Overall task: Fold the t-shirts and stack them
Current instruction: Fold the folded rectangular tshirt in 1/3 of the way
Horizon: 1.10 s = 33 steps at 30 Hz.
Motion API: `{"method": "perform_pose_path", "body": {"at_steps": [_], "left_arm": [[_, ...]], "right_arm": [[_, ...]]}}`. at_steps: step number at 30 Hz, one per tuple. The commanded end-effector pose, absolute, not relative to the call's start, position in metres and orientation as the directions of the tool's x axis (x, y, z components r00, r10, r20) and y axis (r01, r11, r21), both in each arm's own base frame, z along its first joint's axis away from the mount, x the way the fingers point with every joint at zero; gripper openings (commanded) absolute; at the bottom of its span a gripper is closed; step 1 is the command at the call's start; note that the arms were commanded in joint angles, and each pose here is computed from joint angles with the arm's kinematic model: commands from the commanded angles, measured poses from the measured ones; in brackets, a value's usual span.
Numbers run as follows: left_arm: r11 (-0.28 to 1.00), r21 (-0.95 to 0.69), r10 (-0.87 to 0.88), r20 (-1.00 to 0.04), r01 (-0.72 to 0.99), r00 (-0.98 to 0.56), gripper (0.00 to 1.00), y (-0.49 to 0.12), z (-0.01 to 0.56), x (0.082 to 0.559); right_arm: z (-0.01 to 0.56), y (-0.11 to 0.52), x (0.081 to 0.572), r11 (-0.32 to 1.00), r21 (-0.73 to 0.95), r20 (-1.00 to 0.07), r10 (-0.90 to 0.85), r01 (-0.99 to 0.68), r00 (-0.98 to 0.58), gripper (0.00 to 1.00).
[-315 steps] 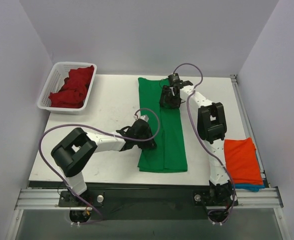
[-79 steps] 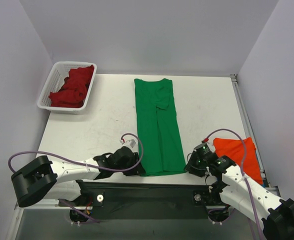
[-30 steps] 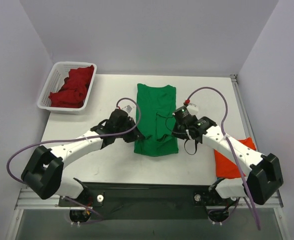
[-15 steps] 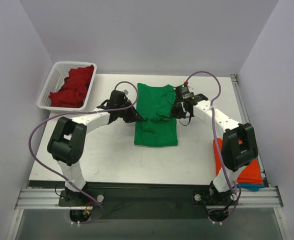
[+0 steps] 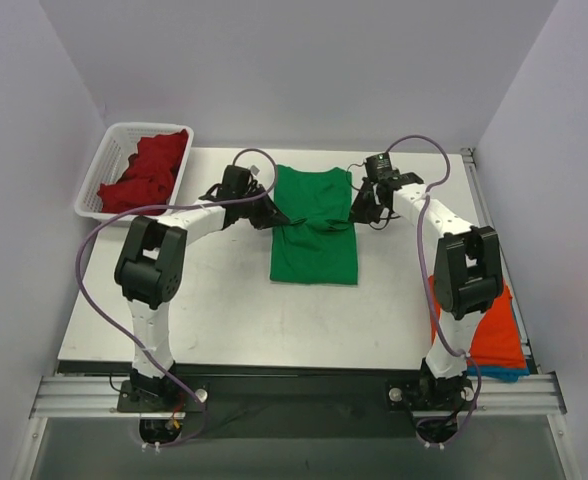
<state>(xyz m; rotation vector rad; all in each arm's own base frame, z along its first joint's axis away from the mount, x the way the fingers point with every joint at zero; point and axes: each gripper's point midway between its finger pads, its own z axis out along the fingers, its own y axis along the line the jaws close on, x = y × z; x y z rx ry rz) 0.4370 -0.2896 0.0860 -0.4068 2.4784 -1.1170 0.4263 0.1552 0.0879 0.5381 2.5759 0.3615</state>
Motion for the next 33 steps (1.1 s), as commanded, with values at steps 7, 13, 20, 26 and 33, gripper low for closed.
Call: {"method": "perform_pose_path", "body": {"at_steps": [7, 13, 20, 26, 33], "left_arm": [[0.605, -0.795, -0.415, -0.262, -0.049, -0.871, 0.0, -0.295, 0.096, 0.474], [0.576, -0.816, -0.423, -0.264, -0.033, -0.867, 0.31, -0.289, 0.095, 0.491], [0.542, -0.839, -0.48, -0.346, 0.037, -0.806, 0.7, -0.261, 0.146, 0.492], [0.658, -0.74, -0.519, -0.313, -0.138, -0.796, 0.54, -0.231, 0.11, 0.428], [0.706, -0.696, -0.454, -0.308, -0.127, -0.836, 0.46, -0.237, 0.069, 0.346]], "right_arm": [[0.096, 0.156, 0.463, 0.875, 0.399, -0.398, 0.436, 0.276, -0.807, 0.0], [0.083, 0.153, 0.484, 0.856, 0.44, -0.355, 0.443, 0.271, -0.823, 0.15], [0.12, 0.14, 0.482, 0.864, 0.45, -0.426, 0.43, 0.226, -0.796, 0.61], [0.1, 0.134, 0.406, 0.9, 0.348, -0.406, 0.398, 0.263, -0.823, 0.56], [0.065, 0.131, 0.326, 0.895, 0.336, -0.396, 0.416, 0.292, -0.819, 0.46]]}}
